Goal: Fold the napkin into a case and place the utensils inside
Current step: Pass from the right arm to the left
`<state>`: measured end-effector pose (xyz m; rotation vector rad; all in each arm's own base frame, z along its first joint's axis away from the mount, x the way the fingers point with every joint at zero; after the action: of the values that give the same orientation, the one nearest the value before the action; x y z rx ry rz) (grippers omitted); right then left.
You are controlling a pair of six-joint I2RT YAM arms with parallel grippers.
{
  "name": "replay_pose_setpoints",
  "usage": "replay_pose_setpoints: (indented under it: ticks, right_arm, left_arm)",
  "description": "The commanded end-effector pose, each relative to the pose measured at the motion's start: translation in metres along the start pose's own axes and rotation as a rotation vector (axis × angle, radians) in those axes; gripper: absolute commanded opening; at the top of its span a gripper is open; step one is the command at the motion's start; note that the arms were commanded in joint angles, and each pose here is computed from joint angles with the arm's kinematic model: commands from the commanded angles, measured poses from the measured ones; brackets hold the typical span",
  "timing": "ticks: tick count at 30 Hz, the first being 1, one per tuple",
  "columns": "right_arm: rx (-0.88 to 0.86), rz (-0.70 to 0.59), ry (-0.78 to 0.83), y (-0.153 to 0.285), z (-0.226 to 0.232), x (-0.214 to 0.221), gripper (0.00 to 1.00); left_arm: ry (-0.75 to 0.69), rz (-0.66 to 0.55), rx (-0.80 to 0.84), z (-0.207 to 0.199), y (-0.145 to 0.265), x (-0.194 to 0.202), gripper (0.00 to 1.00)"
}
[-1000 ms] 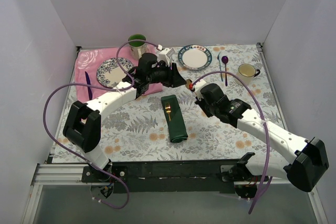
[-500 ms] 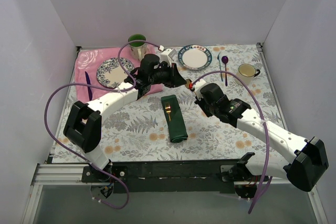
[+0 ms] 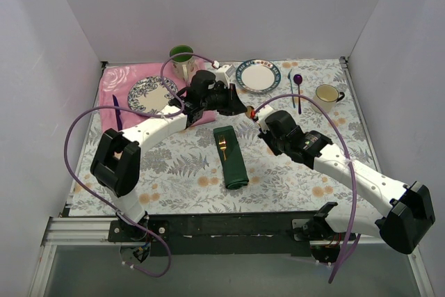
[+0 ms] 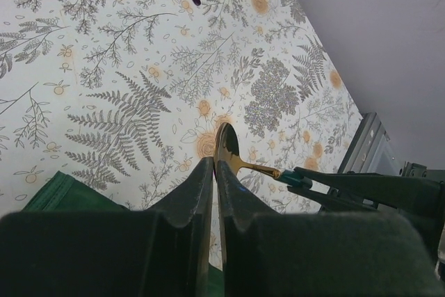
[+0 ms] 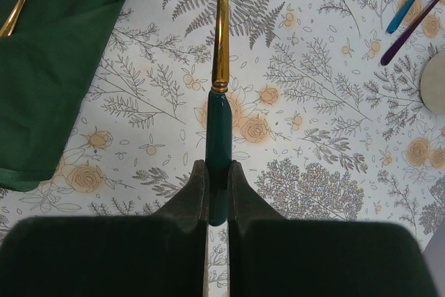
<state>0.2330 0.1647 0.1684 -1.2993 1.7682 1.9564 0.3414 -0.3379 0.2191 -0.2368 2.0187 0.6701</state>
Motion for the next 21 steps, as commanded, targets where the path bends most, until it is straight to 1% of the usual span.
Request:
replay_pose_setpoints:
  ticks: [1, 3, 7, 8, 9, 10, 12, 13, 15, 16, 18, 19, 21]
  right_arm:
    - [-0.051, -0.112, -0.012, 0.009, 0.008, -0.033, 0.01]
    - [-0.050, -0.114, -0.014, 0.009, 0.008, -0.033, 0.01]
    - [-0.069, -0.112, -0.012, 0.009, 0.011, -0.032, 0.01]
    - [-0.083, -0.110, -0.010, 0.009, 0.013, -0.032, 0.06]
    - [-0.089, -0.110, -0.008, 0.009, 0.014, -0.032, 0.15]
    - [-0.098, -0.110, -0.006, 0.010, 0.015, -0.033, 0.27]
    - [-0.119, -0.109, 0.000, 0.011, 0.018, -0.033, 0.46]
    - [-0.132, -0.111, 0.002, 0.013, 0.019, -0.033, 0.64]
    - [-0.161, -0.111, 0.011, 0.017, 0.022, -0.034, 0.80]
    - [-0.176, -0.122, 0.011, 0.020, 0.023, -0.037, 0.89]
    - [-0.219, -0.127, 0.020, 0.026, 0.028, -0.040, 0.94]
    - [-0.235, -0.131, 0.017, 0.029, 0.029, -0.042, 0.96]
    - [-0.288, -0.129, 0.019, 0.035, 0.034, -0.041, 0.98]
  left_arm:
    - [-0.022, 0.001, -0.010, -0.002, -0.002, -0.009, 0.04]
    - [-0.027, 0.009, -0.018, -0.001, -0.001, -0.007, 0.00]
    - [-0.026, 0.019, -0.020, 0.000, 0.001, -0.004, 0.00]
    - [-0.023, 0.026, -0.003, -0.002, 0.002, -0.001, 0.00]
    - [-0.018, 0.024, 0.007, -0.002, 0.004, 0.000, 0.00]
    - [-0.017, 0.022, 0.015, 0.000, 0.005, 0.000, 0.00]
    - [-0.022, 0.012, 0.053, -0.002, 0.010, -0.001, 0.00]
    - [-0.022, 0.008, 0.054, 0.005, 0.013, -0.003, 0.00]
    - [-0.040, 0.008, 0.097, 0.009, 0.019, -0.004, 0.00]
    - [-0.046, 0.004, 0.107, 0.018, 0.024, -0.007, 0.00]
    - [-0.059, 0.013, 0.157, 0.026, 0.031, -0.006, 0.00]
    - [-0.047, 0.008, 0.141, 0.040, 0.039, -0.008, 0.00]
    - [-0.040, 0.018, 0.168, 0.052, 0.045, -0.005, 0.00]
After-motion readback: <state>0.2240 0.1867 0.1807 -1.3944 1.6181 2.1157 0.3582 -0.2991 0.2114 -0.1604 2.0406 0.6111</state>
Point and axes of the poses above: each gripper's point midway between its finger pads, its own y axis back along the fingers, its own z axis along the line the jaws close on, x = y × z, the point moved 3 cm from there along y, back along the fingers, and after that the axes turned 14 degrees about -y, right-handed, at the moved point
